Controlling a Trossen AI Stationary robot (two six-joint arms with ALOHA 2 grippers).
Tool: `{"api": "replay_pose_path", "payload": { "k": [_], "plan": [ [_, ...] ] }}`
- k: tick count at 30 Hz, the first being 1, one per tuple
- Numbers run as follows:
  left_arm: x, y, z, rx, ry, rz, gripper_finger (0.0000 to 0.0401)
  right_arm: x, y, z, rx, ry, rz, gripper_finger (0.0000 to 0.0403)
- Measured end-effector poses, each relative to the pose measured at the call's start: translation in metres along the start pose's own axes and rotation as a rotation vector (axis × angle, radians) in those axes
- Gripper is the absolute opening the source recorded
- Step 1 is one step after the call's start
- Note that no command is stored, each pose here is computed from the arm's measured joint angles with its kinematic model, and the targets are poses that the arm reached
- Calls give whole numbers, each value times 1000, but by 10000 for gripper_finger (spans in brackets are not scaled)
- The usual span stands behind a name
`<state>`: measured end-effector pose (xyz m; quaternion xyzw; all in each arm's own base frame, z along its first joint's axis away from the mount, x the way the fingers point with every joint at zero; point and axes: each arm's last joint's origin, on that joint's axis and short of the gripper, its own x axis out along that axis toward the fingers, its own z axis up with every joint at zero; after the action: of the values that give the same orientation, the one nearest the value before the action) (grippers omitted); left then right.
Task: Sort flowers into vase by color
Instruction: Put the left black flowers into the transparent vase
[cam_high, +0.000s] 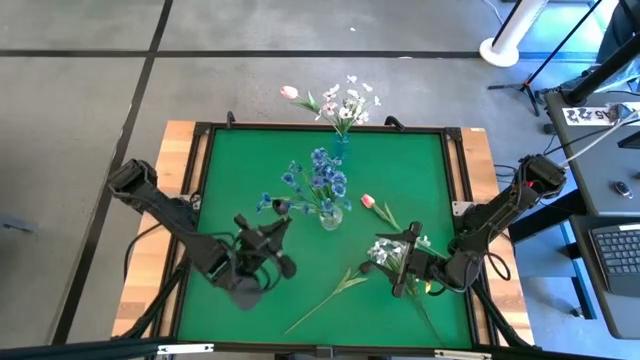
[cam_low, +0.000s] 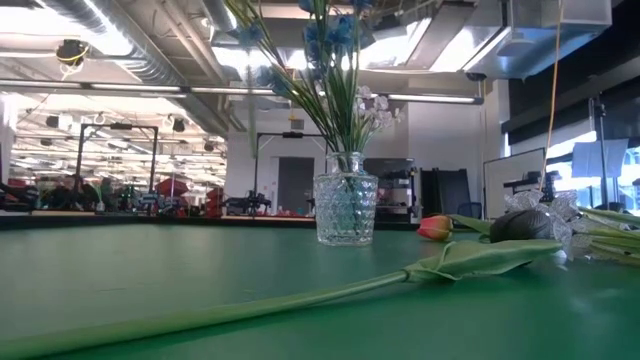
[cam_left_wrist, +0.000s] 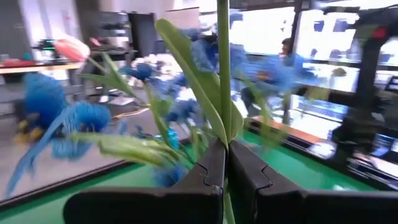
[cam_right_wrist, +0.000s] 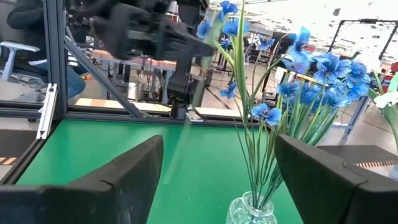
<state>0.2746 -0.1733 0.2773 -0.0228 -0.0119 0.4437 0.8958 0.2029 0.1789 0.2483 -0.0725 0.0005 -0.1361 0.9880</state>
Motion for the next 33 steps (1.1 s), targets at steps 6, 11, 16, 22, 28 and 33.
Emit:
{"api": "replay_pose_path", "payload": {
  "k": [6,11,16,22,28,33],
  "plan": [
    [40,6,0,-2,-6,124,0,0,0,0,3,1,0,307],
    [64,10,3,-47,-11,195,0,0,0,-1,7,5,10,307],
    [83,5,9,-104,78,83,0,2,-1,-3,-4,13,3,307],
    [88,-10,32,-57,68,-227,0,2,0,-3,28,13,3,307],
    [76,-11,58,56,-85,-187,0,2,0,-3,42,12,25,307],
    [86,-8,59,154,-102,-170,0,2,0,-3,42,11,31,307]
  ]
}}
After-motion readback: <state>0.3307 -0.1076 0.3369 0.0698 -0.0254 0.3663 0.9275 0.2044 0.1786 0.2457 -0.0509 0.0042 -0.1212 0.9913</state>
